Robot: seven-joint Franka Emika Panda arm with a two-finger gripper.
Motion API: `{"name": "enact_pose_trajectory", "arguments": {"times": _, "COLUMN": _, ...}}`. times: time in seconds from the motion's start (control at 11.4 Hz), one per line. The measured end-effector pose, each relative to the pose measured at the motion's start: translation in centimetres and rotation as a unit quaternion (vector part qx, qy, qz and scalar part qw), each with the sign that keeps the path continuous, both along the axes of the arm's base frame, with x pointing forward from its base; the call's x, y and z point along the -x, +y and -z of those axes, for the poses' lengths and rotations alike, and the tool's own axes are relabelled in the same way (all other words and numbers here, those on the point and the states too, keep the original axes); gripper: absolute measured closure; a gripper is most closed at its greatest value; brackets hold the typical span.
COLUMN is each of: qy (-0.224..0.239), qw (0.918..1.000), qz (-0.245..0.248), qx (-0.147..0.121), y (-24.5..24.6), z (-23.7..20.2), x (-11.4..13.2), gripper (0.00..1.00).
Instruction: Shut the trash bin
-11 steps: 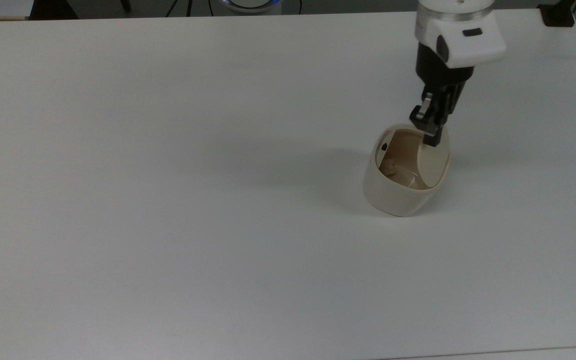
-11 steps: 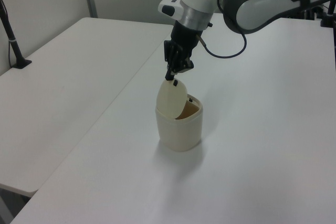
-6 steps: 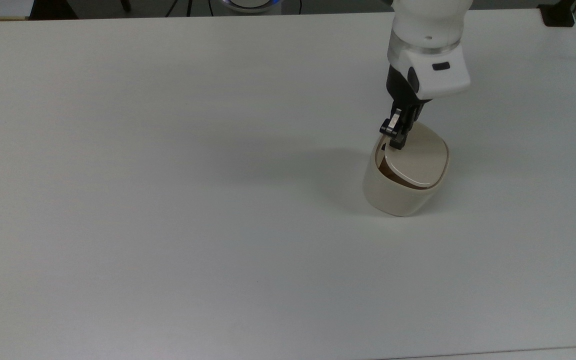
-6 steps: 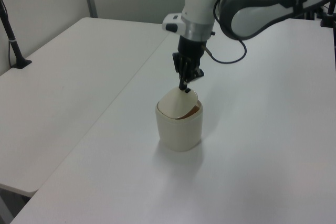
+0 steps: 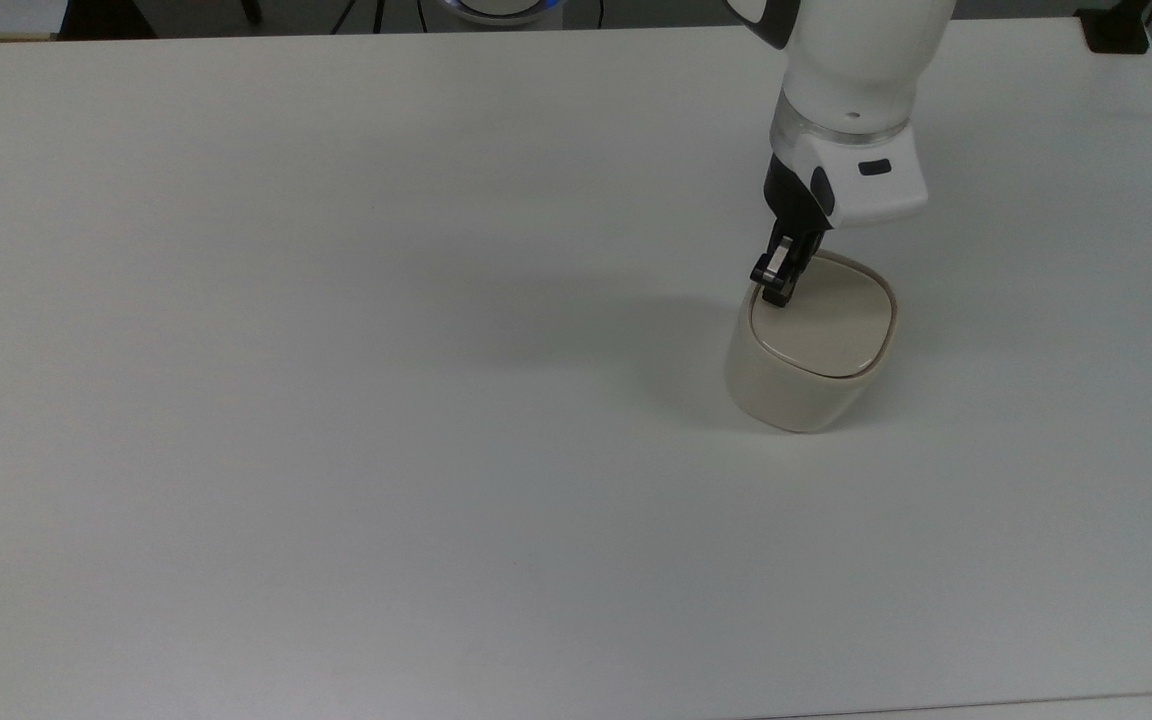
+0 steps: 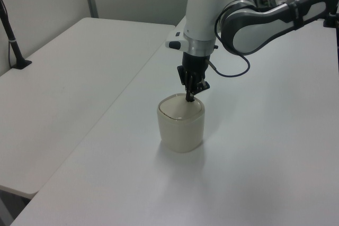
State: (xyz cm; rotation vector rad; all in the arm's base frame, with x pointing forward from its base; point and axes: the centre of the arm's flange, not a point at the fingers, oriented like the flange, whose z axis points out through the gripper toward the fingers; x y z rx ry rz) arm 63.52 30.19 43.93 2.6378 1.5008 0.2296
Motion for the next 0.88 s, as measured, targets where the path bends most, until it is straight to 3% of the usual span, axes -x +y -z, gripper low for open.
{"name": "enact_pose_trajectory", "arguments": {"times": 0.26, "qy": -0.003, "qw": 0.9999, "qz": 0.011, "qx": -0.003, "y": 0.1, "z": -0.3, "x": -0.1, "gripper": 1.0}}
{"name": "enact_pose_trajectory", "arguments": {"times": 0.53, "qy": -0.015, "qw": 0.9943, "qz": 0.102, "qx": -0.028, "y": -0.4, "z": -3.5, "x": 0.1, "gripper": 1.0}}
{"name": "enact_pose_trajectory", "arguments": {"times": 0.7, "qy": -0.004, "qw": 0.9834, "qz": 0.177, "qx": -0.037, "y": -2.2, "z": -6.9, "x": 1.0, "gripper": 0.97}}
{"name": "enact_pose_trajectory", "arguments": {"times": 0.88, "qy": 0.027, "qw": 0.9617, "qz": 0.271, "qx": -0.031, "y": -6.8, "z": -9.9, "x": 1.8, "gripper": 0.93}}
